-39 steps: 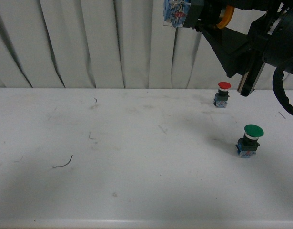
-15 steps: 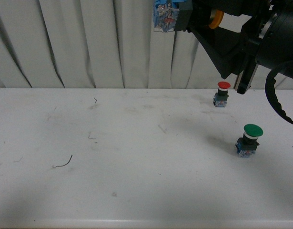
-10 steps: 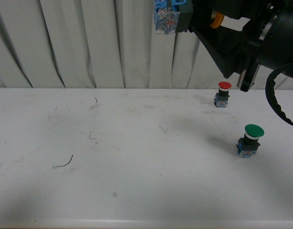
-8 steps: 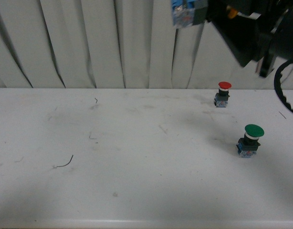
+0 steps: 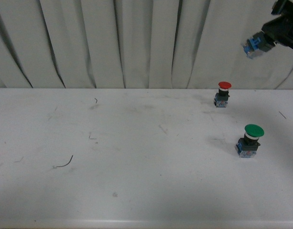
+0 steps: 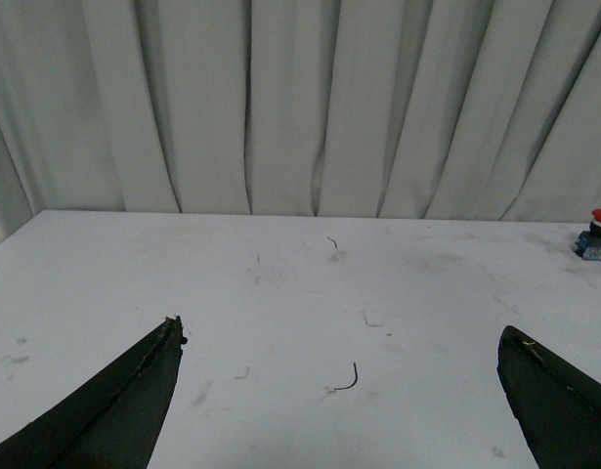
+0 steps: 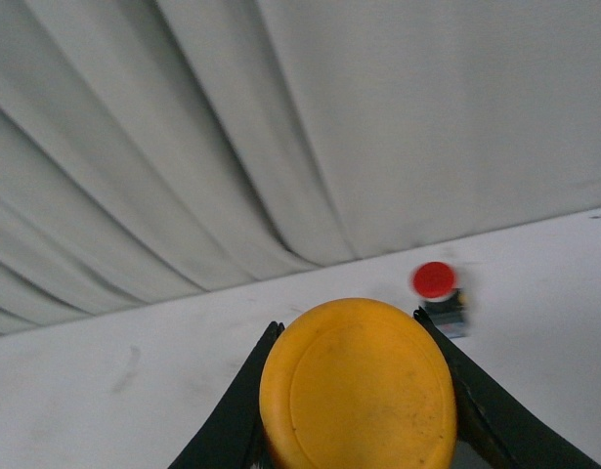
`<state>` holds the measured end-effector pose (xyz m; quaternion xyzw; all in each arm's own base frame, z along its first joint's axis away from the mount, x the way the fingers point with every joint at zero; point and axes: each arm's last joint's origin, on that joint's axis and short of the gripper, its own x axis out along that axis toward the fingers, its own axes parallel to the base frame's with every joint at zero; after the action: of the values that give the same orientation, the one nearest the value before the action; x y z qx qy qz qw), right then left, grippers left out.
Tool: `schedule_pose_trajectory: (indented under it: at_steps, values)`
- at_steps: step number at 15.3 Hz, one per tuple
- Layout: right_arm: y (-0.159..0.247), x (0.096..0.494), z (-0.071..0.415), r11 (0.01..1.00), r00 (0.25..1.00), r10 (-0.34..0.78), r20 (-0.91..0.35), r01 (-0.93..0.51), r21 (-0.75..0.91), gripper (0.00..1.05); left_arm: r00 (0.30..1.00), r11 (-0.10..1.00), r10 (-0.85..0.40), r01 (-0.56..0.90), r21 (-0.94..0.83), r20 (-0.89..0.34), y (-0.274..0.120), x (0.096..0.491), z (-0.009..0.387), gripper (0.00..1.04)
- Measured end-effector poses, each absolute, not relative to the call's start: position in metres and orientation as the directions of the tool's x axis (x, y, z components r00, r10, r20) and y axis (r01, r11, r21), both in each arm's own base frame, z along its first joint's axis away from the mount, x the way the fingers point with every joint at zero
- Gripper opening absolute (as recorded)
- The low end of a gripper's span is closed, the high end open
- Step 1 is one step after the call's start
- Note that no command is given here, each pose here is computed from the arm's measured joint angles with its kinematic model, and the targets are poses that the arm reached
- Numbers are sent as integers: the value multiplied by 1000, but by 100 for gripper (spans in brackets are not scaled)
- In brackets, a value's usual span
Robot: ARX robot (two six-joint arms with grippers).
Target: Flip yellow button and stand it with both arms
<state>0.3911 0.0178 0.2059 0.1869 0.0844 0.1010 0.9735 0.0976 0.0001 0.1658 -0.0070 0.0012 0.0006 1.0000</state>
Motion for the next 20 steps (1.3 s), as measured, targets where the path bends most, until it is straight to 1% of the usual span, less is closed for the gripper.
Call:
schedule_pose_trajectory:
  at_steps: [2, 4, 5, 6, 7, 8, 10, 12, 15, 20]
  values:
    - [-9, 412, 208, 985, 973, 78, -216, -41, 170, 34, 1000, 1000, 1, -1, -14, -2, 0, 98, 166, 98]
    - [-19, 430, 205, 995, 965, 11, -260, 15, 95, 34, 1000, 1000, 1, -1, -14, -2, 0, 98, 166, 98]
    - [-21, 445, 190, 997, 950, -47, -308, 63, 41, 34, 1000, 1000, 1, -1, -14, -2, 0, 98, 166, 98]
    - [-18, 454, 179, 996, 932, -74, -355, 87, 20, 34, 1000, 1000, 1, -1, -14, -2, 0, 98, 166, 98]
    - [-5, 469, 168, 991, 897, -120, -426, 137, 9, 34, 1000, 1000, 1, -1, -14, -2, 0, 98, 166, 98]
    - [16, 479, 165, 987, 874, -141, -464, 161, 4, 34, 1000, 1000, 1, -1, -14, -2, 0, 98, 166, 98]
    - [37, 489, 156, 985, 846, -156, -509, 175, -11, 34, 1000, 1000, 1, -1, -14, -2, 0, 98, 166, 98]
    - [38, 496, 142, 979, 815, -185, -550, 203, -29, 34, 1000, 1000, 2, -2, -14, -2, 0, 98, 166, 98]
    - [38, 500, 122, 977, 778, -192, -598, 210, -41, 34, 1000, 1000, 2, -2, -14, -2, 0, 98, 166, 98]
    - [40, 513, 108, 977, 758, -190, -624, 207, -46, 34, 1000, 1000, 1, -1, -14, -2, 0, 98, 166, 98]
